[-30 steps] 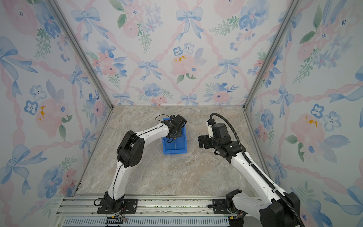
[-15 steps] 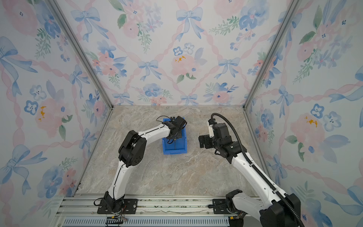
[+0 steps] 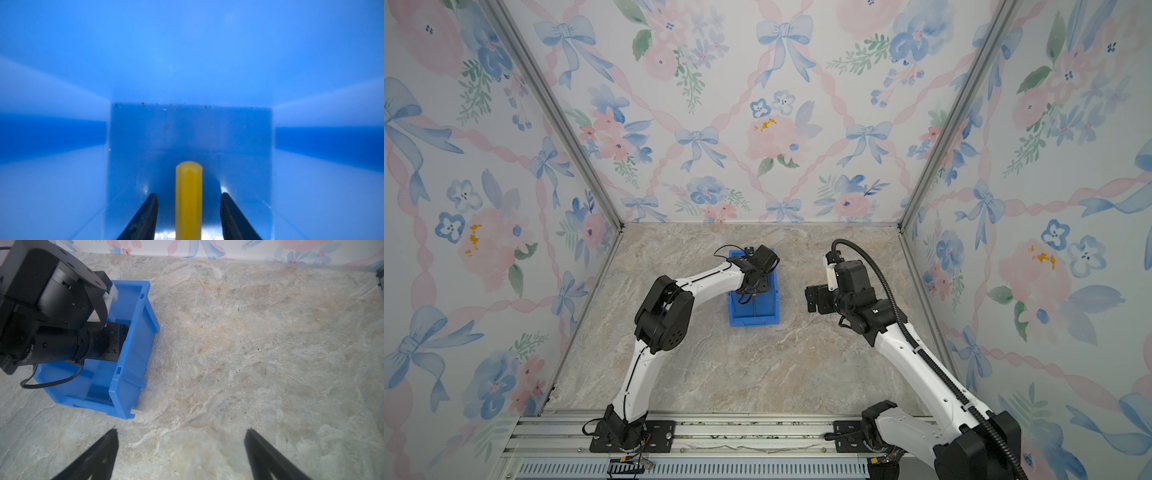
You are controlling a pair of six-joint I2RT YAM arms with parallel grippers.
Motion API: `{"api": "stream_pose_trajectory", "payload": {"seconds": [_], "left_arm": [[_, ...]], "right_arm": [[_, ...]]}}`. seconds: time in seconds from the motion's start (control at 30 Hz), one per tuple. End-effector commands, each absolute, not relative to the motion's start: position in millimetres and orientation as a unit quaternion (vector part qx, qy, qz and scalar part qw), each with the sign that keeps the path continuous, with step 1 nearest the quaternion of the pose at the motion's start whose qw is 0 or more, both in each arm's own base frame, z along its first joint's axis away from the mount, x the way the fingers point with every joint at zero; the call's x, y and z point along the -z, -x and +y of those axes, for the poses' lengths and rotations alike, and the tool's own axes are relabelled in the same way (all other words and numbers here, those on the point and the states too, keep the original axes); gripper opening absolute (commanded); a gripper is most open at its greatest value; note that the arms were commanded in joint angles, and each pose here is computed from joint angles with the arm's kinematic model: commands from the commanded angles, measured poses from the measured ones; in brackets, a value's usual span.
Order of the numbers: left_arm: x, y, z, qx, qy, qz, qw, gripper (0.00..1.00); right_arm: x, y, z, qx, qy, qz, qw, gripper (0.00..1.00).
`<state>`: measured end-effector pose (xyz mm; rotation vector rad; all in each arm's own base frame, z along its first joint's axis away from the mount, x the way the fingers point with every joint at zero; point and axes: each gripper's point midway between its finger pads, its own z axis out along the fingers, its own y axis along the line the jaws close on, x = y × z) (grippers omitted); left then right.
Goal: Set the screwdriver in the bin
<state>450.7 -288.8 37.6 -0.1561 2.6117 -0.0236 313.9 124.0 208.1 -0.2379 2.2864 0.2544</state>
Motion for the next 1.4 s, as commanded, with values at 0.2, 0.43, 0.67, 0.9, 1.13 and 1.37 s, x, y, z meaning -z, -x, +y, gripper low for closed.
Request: {"api": "stream_pose_trajectory", "payload": {"seconds": [0.2,0.43,0.67,0.9,1.13,1.37], "left_arm": [[-113,-435,-291,0.040,0.041,0.949,0.309,0.61],[-168,-401,-284,0.040,0.008,0.934,0.356,0.80],[-198,-361,-218,0.000,0.006,0.910,0.415,0.97],[-209,-327,-109,0.027,0.103,0.876,0.471,0.98],[-190,-305,-42,0.010,0.125,0.864,0.488,0.98],[-164,-306,-13,-0.070,0.111,0.863,0.487,0.97]], "right_arm": [[-209,-305,109,-0.082,0.083,0.910,0.397,0.97],[-216,-300,92,-0.081,0.044,0.908,0.409,0.97],[-213,-295,70,-0.088,0.004,0.906,0.414,0.97],[-202,-291,42,-0.104,-0.068,0.896,0.426,0.97],[-170,-274,-20,-0.014,-0.171,0.887,0.429,0.97],[-152,-265,-48,0.033,-0.160,0.851,0.500,0.97]]}}
